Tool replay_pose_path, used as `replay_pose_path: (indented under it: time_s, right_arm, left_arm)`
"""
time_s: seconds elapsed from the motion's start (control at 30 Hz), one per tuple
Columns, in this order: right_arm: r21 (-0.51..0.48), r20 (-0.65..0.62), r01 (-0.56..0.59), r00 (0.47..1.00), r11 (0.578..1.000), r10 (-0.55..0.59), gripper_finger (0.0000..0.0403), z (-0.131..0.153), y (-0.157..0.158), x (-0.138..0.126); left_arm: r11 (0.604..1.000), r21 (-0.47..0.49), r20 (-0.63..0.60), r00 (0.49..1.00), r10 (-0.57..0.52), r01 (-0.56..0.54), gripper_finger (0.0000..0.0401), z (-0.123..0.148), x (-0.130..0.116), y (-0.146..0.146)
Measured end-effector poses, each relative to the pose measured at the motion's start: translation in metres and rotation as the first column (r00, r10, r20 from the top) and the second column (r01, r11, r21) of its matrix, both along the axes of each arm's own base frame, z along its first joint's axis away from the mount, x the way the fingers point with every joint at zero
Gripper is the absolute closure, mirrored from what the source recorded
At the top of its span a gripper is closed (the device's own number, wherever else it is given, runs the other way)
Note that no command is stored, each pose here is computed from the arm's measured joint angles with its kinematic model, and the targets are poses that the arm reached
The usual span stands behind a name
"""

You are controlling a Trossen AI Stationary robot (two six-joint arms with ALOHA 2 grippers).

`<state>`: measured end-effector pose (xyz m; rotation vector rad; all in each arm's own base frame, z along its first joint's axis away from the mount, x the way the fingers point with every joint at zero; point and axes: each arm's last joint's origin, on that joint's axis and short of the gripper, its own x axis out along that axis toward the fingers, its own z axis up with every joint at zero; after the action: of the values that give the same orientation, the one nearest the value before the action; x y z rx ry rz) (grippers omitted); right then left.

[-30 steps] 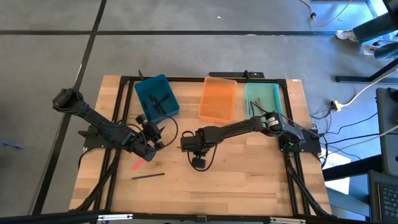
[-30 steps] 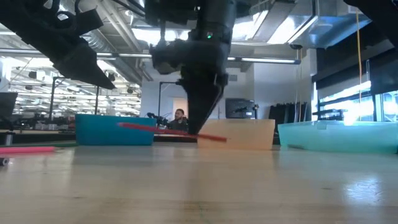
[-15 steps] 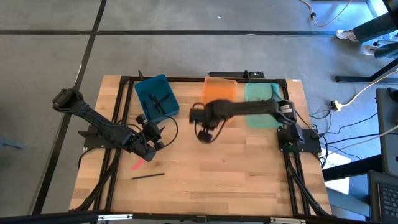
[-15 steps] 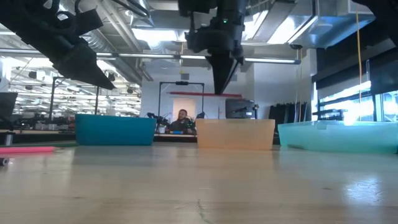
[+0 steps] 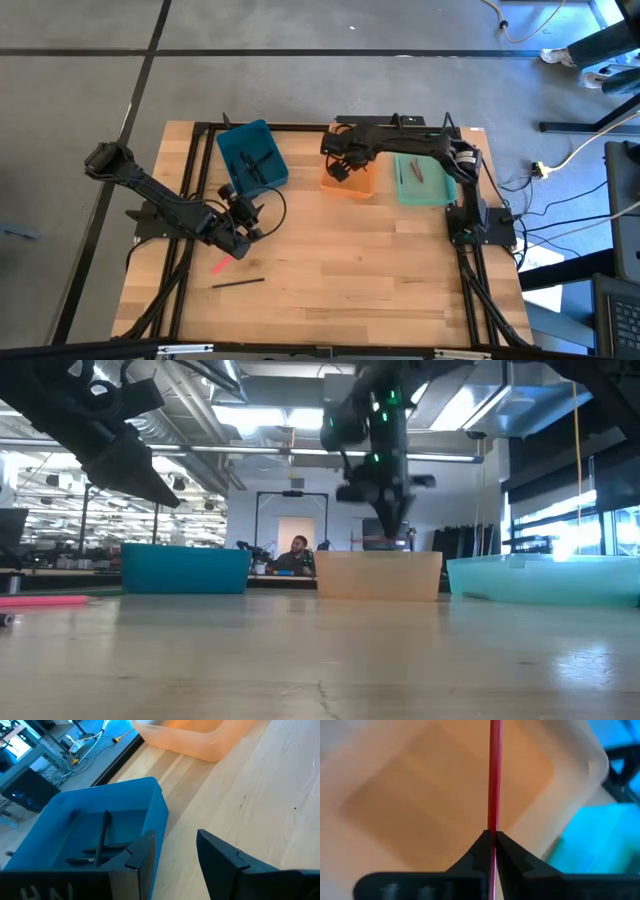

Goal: Sort crayons/erasers/pens/pencils in bins
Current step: Put the red pencil into the orange bin, then put the pink pencil into the orange bin

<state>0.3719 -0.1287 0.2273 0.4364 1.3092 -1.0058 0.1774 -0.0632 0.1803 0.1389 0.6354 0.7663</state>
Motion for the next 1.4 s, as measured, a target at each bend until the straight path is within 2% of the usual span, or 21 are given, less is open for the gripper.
replay_pose_path:
  time_s: [0.13, 0.33, 0.5, 0.6, 0.7, 0.83, 0.9, 1.0, 1.07, 1.13, 1.2, 1.4]
  right_arm:
    - [0.058, 0.023, 0.095, 0.995, 0.994, -0.096, 0.0378, -0.021, -0.01, -0.008]
    - [0.104, 0.072, 0.108, 0.991, 0.989, -0.116, 0.0365, -0.044, -0.016, -0.011]
    - [0.107, 0.07, 0.101, 0.992, 0.989, -0.108, 0.0331, -0.05, -0.016, -0.013]
    - [0.107, 0.065, 0.054, 0.996, 0.993, -0.062, 0.0304, -0.051, -0.016, -0.012]
    - [0.139, 0.078, -0.068, 0.995, 0.988, 0.058, 0.0281, -0.044, -0.013, -0.007]
    - [0.107, 0.157, -0.204, 0.97, 0.973, 0.186, 0.0262, -0.017, 0.004, 0.015]
    - [0.043, 0.215, -0.304, 0.933, 0.952, 0.288, 0.0259, 0.006, 0.017, 0.03]
    - [-0.069, 0.265, -0.496, 0.827, 0.865, 0.495, 0.0261, 0.034, 0.046, 0.05]
    - [-0.137, 0.299, -0.572, 0.754, 0.809, 0.584, 0.0264, 0.045, 0.068, 0.06]
    - [-0.2, 0.343, -0.61, 0.689, 0.766, 0.638, 0.0267, 0.05, 0.089, 0.07]
    - [-0.266, 0.394, -0.626, 0.624, 0.733, 0.675, 0.0269, 0.05, 0.107, 0.078]
    - [-0.455, 0.486, -0.649, 0.392, 0.61, 0.781, 0.0269, 0.032, 0.143, 0.103]
  left_arm:
    - [1.0, -0.002, 0.003, 1.0, 0.002, -0.002, 0.0266, 0.0, 0.0, 0.0]
    - [1.0, -0.003, 0.004, 1.0, 0.003, -0.003, 0.0266, 0.0, 0.0, 0.0]
    - [1.0, -0.005, 0.006, 1.0, 0.004, -0.004, 0.0266, 0.0, 0.0, 0.0]
    - [1.0, -0.005, 0.007, 1.0, 0.004, -0.004, 0.0266, 0.0, 0.0, 0.0]
    - [1.0, -0.005, 0.008, 1.0, 0.004, -0.004, 0.0266, 0.0, 0.0, 0.0]
    - [1.0, 0.002, 0.02, 1.0, 0.009, -0.009, 0.0266, 0.001, 0.001, 0.0]
    - [1.0, 0.017, 0.029, 0.999, 0.016, -0.016, 0.0266, 0.001, 0.001, 0.0]
    - [0.999, 0.029, 0.035, 0.999, 0.02, -0.021, 0.0266, 0.001, 0.001, 0.001]
    - [0.999, 0.03, 0.039, 0.999, 0.014, -0.015, 0.0266, 0.002, 0.001, -0.001]
    - [0.999, 0.034, 0.059, 0.998, -0.014, 0.012, 0.0266, 0.005, -0.002, -0.006]
    - [0.998, 0.054, 0.135, 0.99, -0.047, 0.04, 0.0266, 0.017, -0.007, -0.014]
    - [0.988, 0.119, 0.307, 0.943, -0.13, 0.098, 0.0266, 0.039, -0.034, -0.028]
